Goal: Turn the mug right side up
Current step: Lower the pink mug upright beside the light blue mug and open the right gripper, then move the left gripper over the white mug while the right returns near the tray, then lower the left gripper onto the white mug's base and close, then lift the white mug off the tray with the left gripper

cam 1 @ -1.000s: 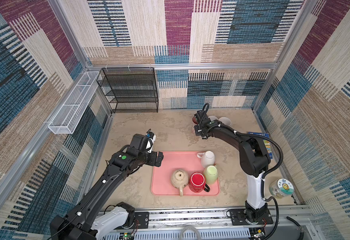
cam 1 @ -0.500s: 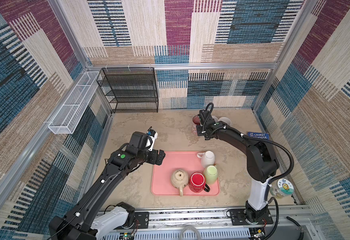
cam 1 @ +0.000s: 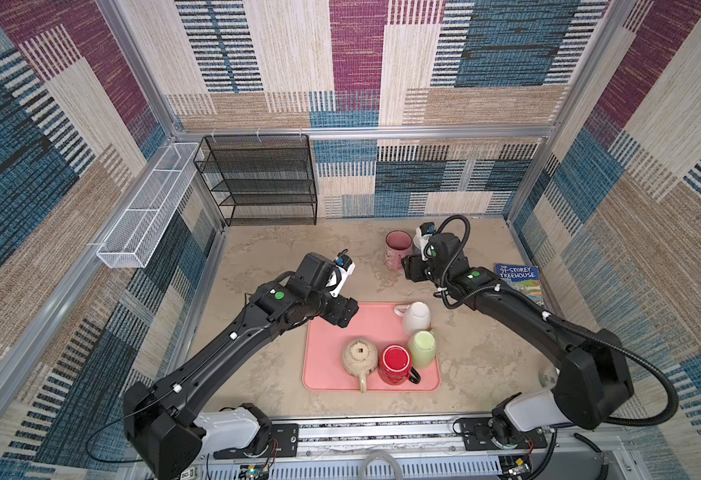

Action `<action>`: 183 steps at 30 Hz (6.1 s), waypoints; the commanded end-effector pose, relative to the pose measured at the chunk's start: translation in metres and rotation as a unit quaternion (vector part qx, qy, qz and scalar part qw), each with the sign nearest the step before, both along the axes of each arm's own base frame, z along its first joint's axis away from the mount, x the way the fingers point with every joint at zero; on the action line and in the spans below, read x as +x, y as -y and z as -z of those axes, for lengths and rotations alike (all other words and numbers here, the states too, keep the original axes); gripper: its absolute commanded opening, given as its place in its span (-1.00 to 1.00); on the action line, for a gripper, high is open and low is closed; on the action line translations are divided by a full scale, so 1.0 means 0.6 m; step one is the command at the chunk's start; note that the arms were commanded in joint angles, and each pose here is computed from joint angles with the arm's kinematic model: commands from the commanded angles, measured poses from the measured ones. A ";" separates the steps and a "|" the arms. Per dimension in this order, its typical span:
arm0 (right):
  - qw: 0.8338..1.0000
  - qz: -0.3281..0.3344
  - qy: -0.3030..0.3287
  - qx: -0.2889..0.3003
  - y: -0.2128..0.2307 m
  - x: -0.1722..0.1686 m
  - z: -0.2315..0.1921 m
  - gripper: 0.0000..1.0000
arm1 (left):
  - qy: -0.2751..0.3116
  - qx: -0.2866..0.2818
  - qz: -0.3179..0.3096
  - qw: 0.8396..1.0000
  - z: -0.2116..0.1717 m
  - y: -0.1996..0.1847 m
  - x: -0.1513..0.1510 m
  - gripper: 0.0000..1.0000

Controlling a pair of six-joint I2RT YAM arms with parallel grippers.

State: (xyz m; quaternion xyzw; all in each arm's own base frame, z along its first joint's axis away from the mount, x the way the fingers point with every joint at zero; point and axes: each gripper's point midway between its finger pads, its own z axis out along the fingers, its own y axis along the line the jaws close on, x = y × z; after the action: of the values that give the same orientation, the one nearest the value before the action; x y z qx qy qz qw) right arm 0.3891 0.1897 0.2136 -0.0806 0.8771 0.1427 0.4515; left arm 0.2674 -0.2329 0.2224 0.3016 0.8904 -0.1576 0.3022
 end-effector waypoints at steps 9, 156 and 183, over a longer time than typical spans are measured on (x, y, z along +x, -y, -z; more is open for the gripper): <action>0.992 -0.032 0.045 0.110 0.011 -0.087 -0.041 0.57 | 0.015 0.034 0.099 0.994 0.021 0.106 0.025 0.68; 0.981 -0.019 0.001 0.191 0.080 -0.188 -0.004 0.67 | -0.004 0.069 0.245 0.967 0.248 0.274 0.069 -0.46; 0.979 -0.025 0.014 0.199 0.082 -0.201 -0.017 0.67 | 0.002 0.057 0.196 0.979 0.215 0.243 0.057 -1.00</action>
State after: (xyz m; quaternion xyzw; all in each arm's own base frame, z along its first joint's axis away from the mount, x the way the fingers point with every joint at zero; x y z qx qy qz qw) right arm 0.2691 0.1393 0.2175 -0.0088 0.8294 0.3185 0.4588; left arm 0.3008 -0.3752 0.0800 0.5084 0.8175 -0.1436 0.2292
